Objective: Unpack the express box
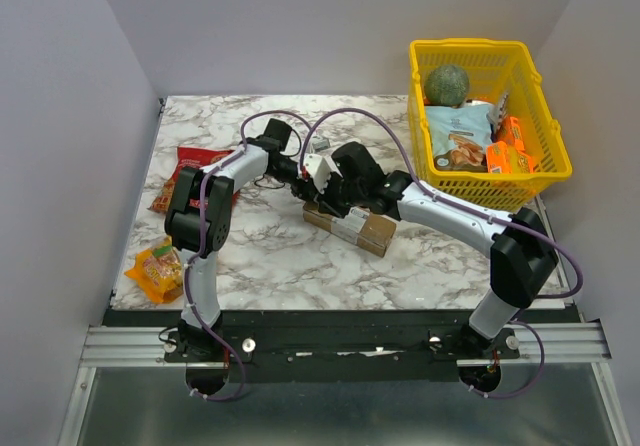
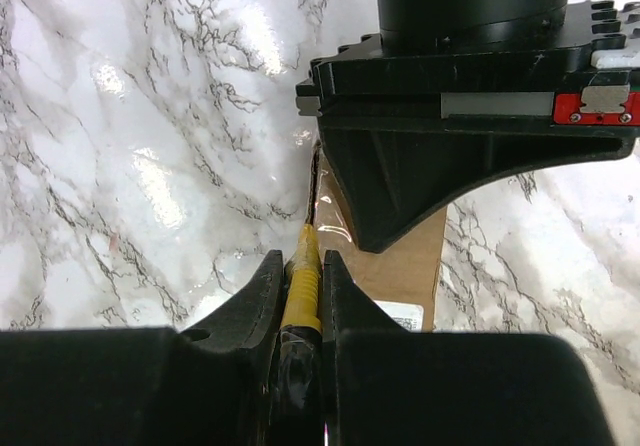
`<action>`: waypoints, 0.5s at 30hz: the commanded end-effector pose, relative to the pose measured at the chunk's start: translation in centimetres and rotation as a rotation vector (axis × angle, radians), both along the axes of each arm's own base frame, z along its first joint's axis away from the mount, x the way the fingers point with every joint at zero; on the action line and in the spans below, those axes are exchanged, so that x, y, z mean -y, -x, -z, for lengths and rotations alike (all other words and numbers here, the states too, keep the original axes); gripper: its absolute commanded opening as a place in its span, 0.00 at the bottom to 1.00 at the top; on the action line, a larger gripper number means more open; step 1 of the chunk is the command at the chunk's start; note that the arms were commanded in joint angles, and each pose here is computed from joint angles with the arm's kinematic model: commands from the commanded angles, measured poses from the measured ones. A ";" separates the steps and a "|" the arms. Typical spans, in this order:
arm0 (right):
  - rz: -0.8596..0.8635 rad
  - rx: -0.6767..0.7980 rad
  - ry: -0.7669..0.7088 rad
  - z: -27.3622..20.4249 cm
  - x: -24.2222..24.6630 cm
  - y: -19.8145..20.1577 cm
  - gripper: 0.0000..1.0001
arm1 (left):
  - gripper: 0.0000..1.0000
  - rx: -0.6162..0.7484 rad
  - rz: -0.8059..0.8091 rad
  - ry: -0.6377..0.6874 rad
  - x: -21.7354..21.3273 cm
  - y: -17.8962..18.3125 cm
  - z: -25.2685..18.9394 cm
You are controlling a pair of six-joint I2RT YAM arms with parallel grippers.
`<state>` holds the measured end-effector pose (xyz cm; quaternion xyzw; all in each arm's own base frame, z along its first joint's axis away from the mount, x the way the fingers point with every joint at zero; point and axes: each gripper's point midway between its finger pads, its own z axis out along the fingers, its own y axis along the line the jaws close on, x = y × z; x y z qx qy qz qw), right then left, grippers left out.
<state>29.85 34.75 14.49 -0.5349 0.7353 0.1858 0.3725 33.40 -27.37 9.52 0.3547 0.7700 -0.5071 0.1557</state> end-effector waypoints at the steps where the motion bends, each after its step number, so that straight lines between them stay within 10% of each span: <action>1: 0.092 -0.109 0.098 2.5 2.7 1.1 0.01 | 0.00 0.002 -0.024 -0.185 -1.8 -0.3 5.4; 15: 0.105 -0.113 0.152 2.5 5.0 1.9 0.00 | 0.00 -0.005 -0.024 -0.187 -1.8 -0.4 5.6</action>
